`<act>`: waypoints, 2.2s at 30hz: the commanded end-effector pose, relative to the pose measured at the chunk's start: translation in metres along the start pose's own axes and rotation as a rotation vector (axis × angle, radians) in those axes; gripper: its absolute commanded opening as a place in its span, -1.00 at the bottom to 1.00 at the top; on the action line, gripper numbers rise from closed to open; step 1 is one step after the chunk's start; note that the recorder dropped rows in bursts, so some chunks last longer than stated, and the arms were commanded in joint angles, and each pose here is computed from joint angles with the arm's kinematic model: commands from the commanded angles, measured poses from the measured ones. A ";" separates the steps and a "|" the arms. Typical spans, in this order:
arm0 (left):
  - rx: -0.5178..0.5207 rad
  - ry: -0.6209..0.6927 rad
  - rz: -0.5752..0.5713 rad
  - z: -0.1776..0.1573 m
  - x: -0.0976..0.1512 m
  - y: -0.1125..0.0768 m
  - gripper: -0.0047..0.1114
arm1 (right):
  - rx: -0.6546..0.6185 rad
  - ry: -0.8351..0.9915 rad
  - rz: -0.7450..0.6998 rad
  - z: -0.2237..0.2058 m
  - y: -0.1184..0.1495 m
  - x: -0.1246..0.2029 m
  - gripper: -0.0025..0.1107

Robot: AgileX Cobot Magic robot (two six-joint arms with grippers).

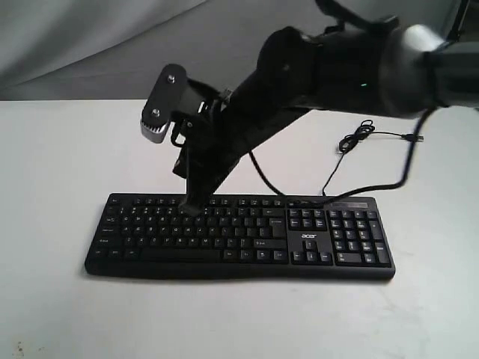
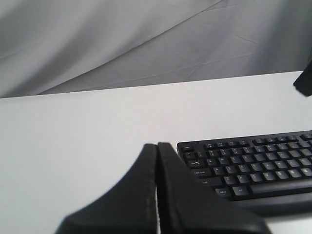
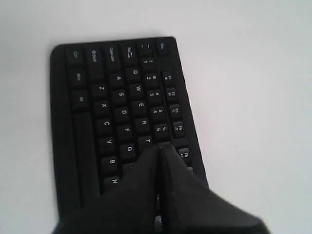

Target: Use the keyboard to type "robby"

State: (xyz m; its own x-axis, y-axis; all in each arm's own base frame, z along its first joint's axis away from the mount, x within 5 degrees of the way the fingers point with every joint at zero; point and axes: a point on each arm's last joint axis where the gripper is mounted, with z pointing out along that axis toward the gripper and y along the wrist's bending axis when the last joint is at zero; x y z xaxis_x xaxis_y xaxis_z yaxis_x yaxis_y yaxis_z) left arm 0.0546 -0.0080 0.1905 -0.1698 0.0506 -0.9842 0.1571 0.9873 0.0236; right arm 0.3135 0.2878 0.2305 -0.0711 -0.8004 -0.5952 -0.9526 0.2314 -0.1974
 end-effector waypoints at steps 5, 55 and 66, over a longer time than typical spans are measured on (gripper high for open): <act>0.005 -0.005 0.003 0.000 0.001 0.000 -0.92 | 0.253 -0.288 0.015 -0.131 0.037 -0.008 -0.96; 0.005 -0.005 0.003 0.000 0.001 0.000 -0.92 | 0.974 -0.634 0.662 -0.259 0.158 0.209 -0.96; 0.005 -0.005 0.003 0.000 0.001 0.000 -0.92 | 0.854 -1.193 1.230 -0.247 0.173 0.235 -0.96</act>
State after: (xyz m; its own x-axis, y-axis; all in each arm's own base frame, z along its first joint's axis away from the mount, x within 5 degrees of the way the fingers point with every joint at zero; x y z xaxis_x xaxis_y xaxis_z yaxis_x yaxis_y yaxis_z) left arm 0.0546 -0.0080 0.1905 -0.1698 0.0506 -0.9842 0.1571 0.9873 0.0236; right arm 0.0611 0.0045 0.2492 0.0552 0.5493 -0.8338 -0.1312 0.8318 0.5393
